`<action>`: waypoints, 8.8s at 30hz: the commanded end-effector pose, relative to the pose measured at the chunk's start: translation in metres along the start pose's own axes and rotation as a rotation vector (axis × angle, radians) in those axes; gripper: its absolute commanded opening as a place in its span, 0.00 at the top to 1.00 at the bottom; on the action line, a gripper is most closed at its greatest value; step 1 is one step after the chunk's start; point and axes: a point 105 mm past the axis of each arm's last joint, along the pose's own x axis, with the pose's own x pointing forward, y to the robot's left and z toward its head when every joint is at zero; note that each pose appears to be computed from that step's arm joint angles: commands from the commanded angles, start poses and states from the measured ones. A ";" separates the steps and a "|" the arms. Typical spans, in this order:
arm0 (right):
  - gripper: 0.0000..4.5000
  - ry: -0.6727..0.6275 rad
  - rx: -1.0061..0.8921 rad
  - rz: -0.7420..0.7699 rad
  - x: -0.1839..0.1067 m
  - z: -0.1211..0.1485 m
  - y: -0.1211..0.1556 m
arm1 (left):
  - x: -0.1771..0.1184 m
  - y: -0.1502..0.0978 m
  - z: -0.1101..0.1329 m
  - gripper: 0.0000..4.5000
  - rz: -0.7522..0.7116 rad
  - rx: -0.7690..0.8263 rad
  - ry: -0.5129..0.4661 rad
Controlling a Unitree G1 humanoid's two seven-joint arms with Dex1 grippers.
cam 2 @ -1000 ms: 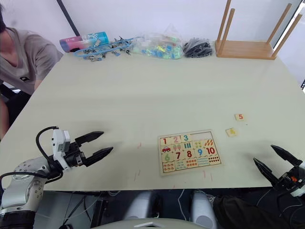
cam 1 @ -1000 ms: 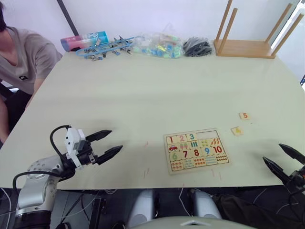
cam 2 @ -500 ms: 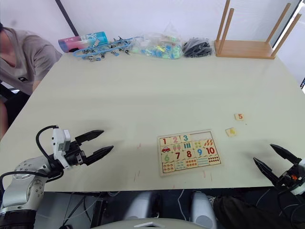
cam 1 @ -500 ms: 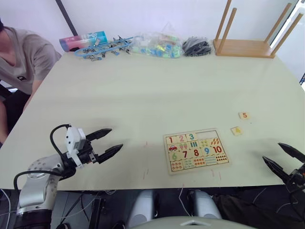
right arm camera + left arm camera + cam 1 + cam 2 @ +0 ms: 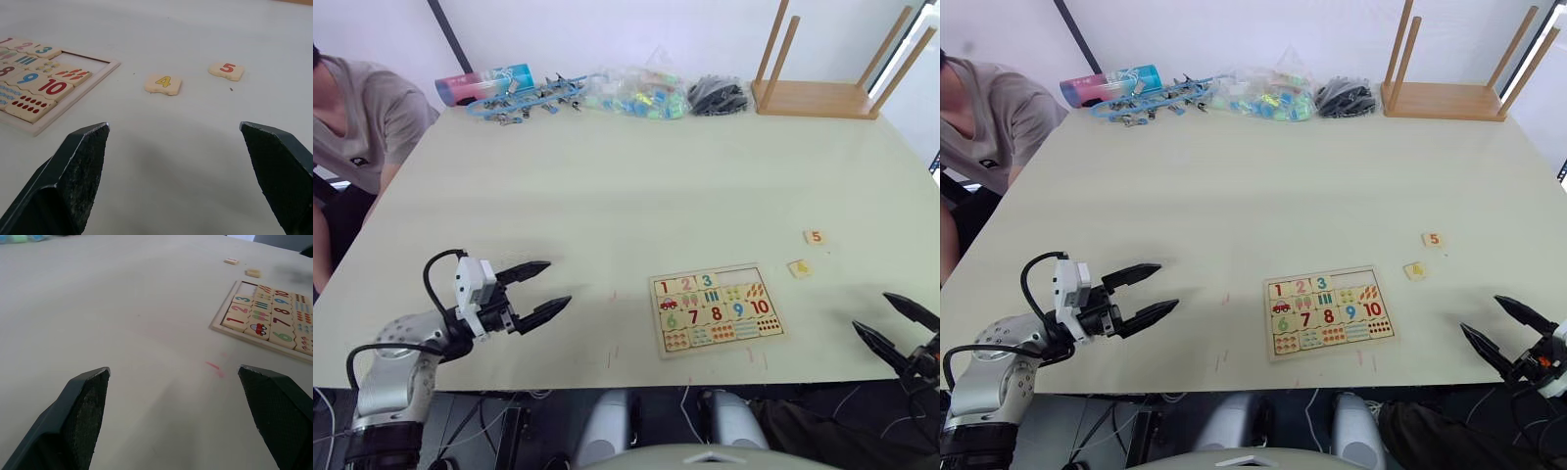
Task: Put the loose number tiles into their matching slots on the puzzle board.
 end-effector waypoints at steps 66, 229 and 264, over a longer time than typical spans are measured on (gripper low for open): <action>0.00 0.236 0.075 -0.169 0.103 0.003 0.001 | 0.041 -0.010 0.039 0.02 -0.493 0.217 -0.094; 0.80 0.622 -0.543 0.845 0.190 0.087 0.097 | 0.026 -0.017 0.037 0.00 -0.500 0.228 -0.145; 0.80 0.712 -0.624 0.831 0.194 0.062 0.098 | 0.029 -0.025 0.037 0.00 -0.528 0.228 -0.126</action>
